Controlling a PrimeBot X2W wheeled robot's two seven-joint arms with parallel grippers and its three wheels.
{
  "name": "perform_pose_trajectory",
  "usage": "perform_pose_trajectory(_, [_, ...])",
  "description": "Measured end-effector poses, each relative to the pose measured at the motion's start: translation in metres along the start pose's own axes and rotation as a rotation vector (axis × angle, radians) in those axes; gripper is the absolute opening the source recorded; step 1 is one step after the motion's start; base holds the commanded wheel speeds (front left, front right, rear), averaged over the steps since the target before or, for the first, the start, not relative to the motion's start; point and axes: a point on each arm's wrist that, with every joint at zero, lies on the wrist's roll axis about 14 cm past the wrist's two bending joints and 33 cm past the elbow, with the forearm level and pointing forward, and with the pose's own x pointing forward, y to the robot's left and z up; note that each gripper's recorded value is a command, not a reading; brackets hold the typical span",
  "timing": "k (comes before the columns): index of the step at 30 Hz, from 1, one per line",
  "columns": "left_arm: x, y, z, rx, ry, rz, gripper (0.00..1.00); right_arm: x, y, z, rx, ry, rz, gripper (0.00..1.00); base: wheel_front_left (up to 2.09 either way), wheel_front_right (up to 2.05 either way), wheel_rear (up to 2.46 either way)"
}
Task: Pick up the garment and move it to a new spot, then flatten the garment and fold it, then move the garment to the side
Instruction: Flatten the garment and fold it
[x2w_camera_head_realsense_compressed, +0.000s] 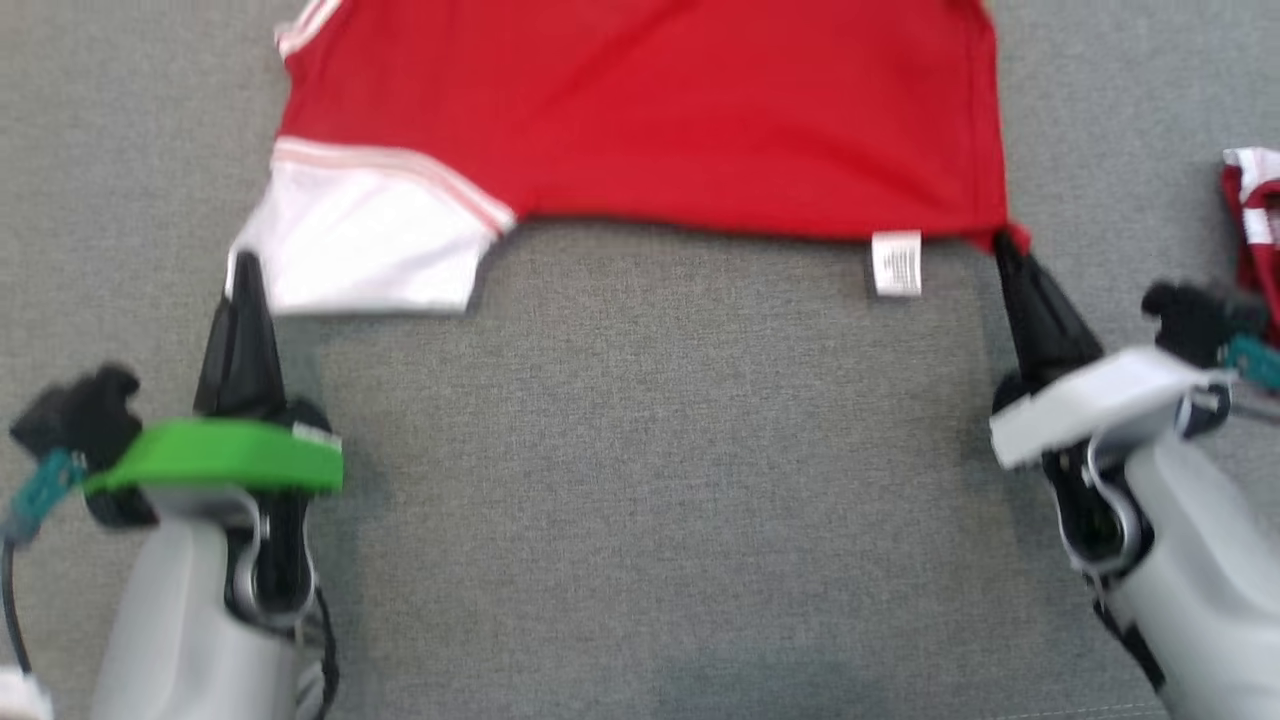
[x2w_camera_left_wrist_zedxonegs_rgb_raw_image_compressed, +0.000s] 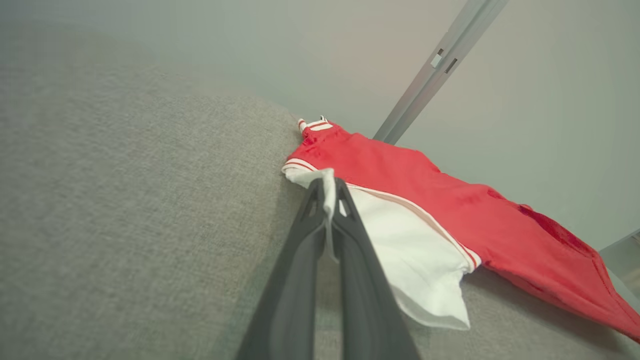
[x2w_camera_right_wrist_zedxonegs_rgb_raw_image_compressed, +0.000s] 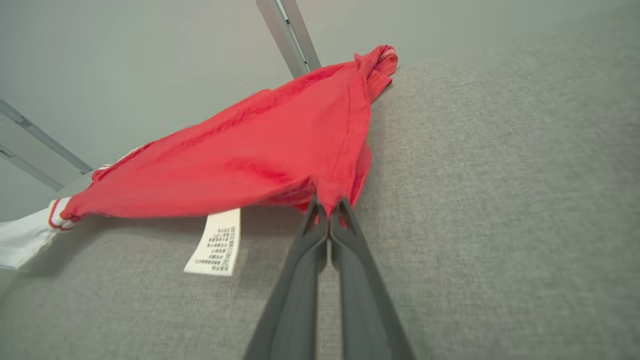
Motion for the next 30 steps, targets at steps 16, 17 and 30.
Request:
perform_pose_trajectory(16, [-0.144,-0.034,0.01,-0.038,0.203,0.05,0.0,-0.121,0.004,-0.023,-0.13,0.169,-0.013,0.0,0.0,0.0,0.0])
perform_pose_trajectory(17, [-0.147,-0.036,0.013,-0.047,0.205,0.054,0.0,-0.123,0.005,-0.023,-0.145,0.181,-0.008,0.0,0.0,0.0,0.0])
perform_pose_trajectory(30, [-0.166,-0.037,0.006,-0.047,0.284,0.089,0.0,-0.136,0.011,-0.032,-0.184,0.295,-0.039,0.0,0.0,0.0,0.0])
